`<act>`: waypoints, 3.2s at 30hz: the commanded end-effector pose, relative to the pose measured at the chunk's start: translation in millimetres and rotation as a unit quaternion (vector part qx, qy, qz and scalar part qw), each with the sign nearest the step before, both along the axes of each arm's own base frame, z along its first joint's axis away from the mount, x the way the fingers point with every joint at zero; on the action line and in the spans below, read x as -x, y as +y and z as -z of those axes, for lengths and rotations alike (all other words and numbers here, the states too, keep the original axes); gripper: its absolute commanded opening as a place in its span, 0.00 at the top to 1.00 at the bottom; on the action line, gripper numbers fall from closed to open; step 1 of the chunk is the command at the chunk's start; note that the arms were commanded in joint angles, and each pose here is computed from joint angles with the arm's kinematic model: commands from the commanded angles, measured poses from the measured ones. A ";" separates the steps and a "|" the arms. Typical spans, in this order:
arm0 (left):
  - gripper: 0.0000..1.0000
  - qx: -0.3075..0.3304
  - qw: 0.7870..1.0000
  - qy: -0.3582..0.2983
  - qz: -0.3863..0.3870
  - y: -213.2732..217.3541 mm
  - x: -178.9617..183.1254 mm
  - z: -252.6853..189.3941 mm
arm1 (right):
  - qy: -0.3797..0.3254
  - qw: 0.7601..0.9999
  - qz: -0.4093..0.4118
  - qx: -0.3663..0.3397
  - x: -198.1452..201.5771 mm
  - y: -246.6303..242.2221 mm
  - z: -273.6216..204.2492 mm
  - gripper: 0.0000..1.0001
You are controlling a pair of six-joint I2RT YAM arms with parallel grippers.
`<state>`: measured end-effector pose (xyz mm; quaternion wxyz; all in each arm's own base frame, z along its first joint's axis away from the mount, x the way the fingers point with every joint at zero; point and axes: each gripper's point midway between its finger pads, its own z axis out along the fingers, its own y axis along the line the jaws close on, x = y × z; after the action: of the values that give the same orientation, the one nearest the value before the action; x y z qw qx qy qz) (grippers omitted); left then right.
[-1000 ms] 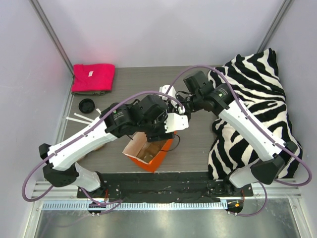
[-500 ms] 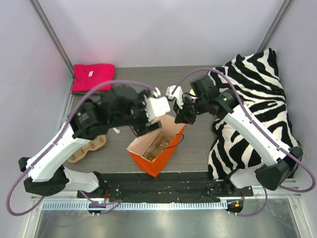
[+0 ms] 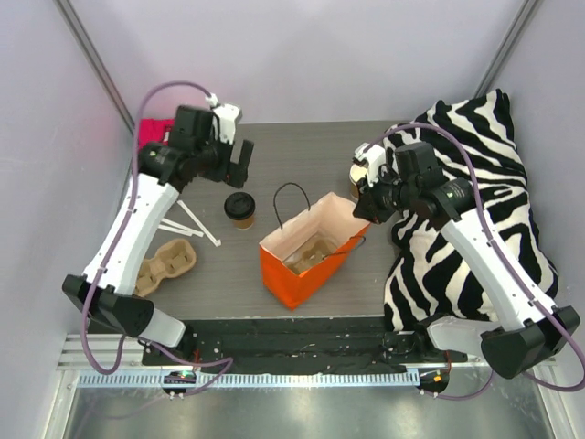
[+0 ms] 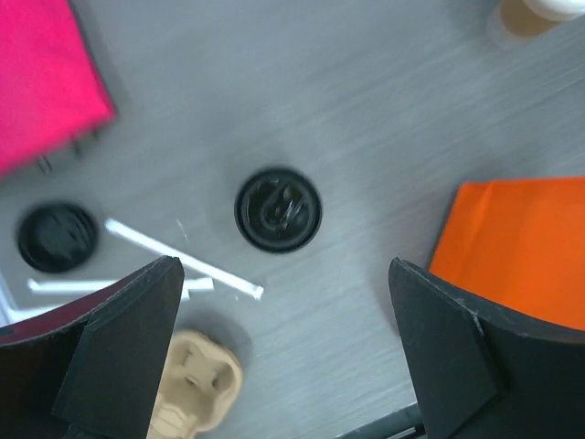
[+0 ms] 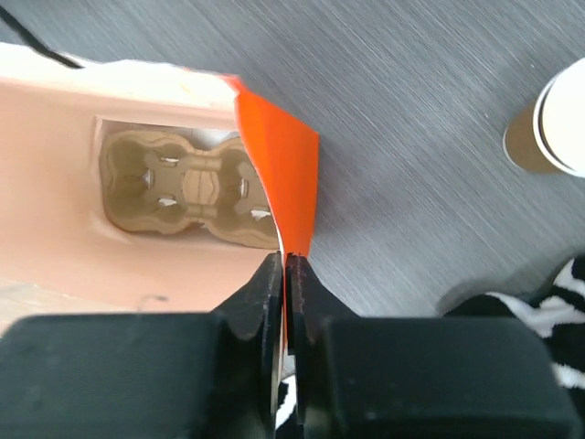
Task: Pack the takeout coffee
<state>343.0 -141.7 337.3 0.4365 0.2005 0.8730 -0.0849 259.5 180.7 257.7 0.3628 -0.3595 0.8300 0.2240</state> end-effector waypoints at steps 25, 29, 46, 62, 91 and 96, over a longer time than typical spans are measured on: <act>0.00 -0.092 0.978 0.172 -0.078 3.6 -49.9 180.0 | -0.011 0.999 0.040 -0.028 1.4 -7.9 -19.3 0.33; 0.00 -0.089 0.978 0.179 -0.063 -0.2 -48.0 187.8 | -0.010 0.999 0.036 -0.026 -0.9 -6.4 -19.7 0.31; 0.04 -0.111 0.974 0.192 -0.039 -0.3 -50.7 219.0 | -0.006 0.999 0.029 -0.030 0.5 -4.1 -20.0 0.30; 0.18 -0.096 0.975 0.200 -0.030 -4.1 -46.2 213.4 | -0.002 0.999 0.020 -0.032 2.4 -1.7 -20.3 0.30; 0.16 -0.111 0.971 0.211 -0.019 -0.9 -41.1 220.3 | 0.003 0.999 0.013 -0.030 4.1 -1.5 -17.0 0.29; 0.23 -0.109 0.970 0.218 -0.015 -1.3 -37.2 224.3 | 0.002 0.999 0.011 -0.031 4.1 -0.7 -18.4 0.29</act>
<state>381.6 -142.0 112.5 0.2125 0.2061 0.9551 -0.0150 251.4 177.7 261.1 0.3566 -0.3345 0.8378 0.2428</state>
